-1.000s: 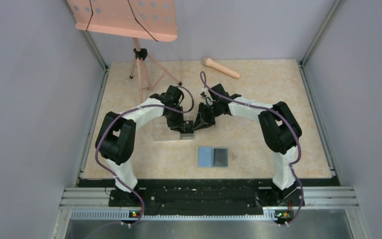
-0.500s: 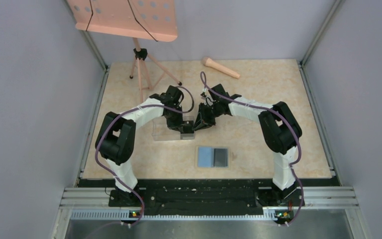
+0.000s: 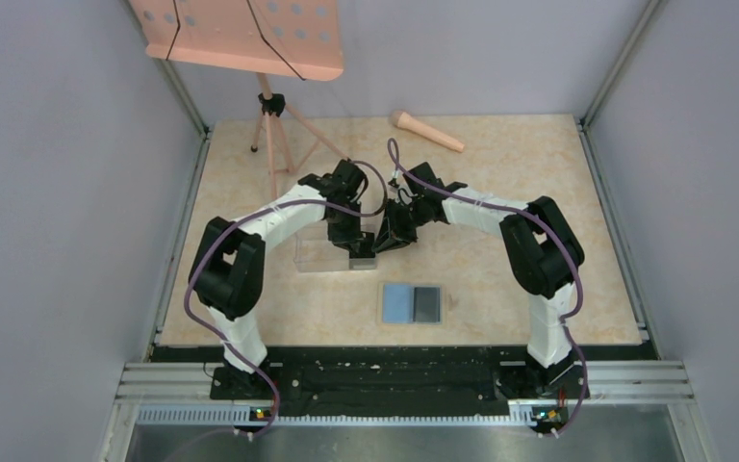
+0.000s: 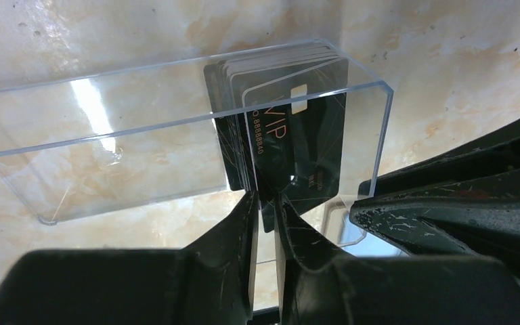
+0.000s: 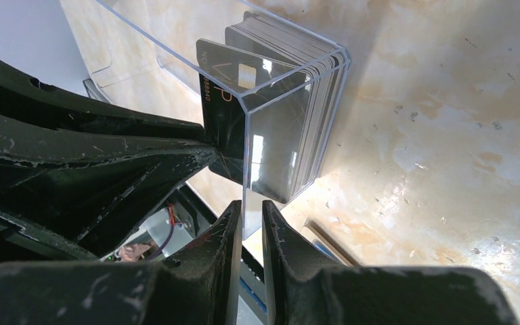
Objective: Put the credit cards into the card holder
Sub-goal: Pick up the credit card from the storage box.
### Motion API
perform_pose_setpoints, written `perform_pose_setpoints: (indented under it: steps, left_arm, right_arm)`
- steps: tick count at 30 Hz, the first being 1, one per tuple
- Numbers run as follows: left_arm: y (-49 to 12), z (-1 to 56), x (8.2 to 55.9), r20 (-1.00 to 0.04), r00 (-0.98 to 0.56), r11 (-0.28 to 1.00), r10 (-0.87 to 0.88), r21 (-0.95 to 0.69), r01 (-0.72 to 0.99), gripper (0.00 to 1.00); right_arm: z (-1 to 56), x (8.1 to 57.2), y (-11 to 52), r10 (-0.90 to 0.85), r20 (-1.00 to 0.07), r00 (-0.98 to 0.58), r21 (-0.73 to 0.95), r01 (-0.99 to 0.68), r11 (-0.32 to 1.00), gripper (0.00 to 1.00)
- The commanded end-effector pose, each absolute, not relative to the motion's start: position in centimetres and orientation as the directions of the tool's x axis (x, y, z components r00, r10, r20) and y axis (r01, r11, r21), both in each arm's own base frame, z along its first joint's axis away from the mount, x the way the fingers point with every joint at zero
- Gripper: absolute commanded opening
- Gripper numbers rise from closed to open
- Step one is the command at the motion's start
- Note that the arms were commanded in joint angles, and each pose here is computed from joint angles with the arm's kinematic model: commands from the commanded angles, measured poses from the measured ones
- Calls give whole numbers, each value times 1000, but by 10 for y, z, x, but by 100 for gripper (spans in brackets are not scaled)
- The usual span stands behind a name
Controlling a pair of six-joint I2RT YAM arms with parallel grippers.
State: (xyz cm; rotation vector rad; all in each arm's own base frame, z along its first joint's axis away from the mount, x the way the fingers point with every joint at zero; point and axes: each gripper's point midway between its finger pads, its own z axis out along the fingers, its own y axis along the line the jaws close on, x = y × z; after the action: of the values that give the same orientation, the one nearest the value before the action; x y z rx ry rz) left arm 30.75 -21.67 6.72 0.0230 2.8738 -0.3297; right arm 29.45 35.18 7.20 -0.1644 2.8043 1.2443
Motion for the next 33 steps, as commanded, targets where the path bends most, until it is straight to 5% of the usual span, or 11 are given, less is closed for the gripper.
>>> perform_pose_setpoints:
  steps: [1, 11, 20, 25, 33]
  left_arm:
    - [-226, 71, 317, -275, -961, 975, 28, -204, 87, 20]
    - [-227, 63, 314, -237, -966, 983, 105, -125, 138, 28]
    - [-225, 67, 318, -267, -959, 987, 96, -102, 127, 15]
    - [-216, 68, 319, -285, -957, 993, 62, -81, 89, 44]
    - [-218, 55, 315, -251, -966, 990, 57, -113, 88, 41]
  right_arm:
    - [95, 287, 359, -95, -156, -983, 753, -181, 632, 17]
    - [95, 287, 359, -95, -155, -983, 753, -180, 633, 16]
    - [94, 287, 358, -96, -152, -984, 753, -178, 634, 16]
    - [94, 286, 359, -96, -151, -984, 754, -178, 633, 17]
    - [93, 285, 358, -99, -147, -984, 754, -176, 633, 16]
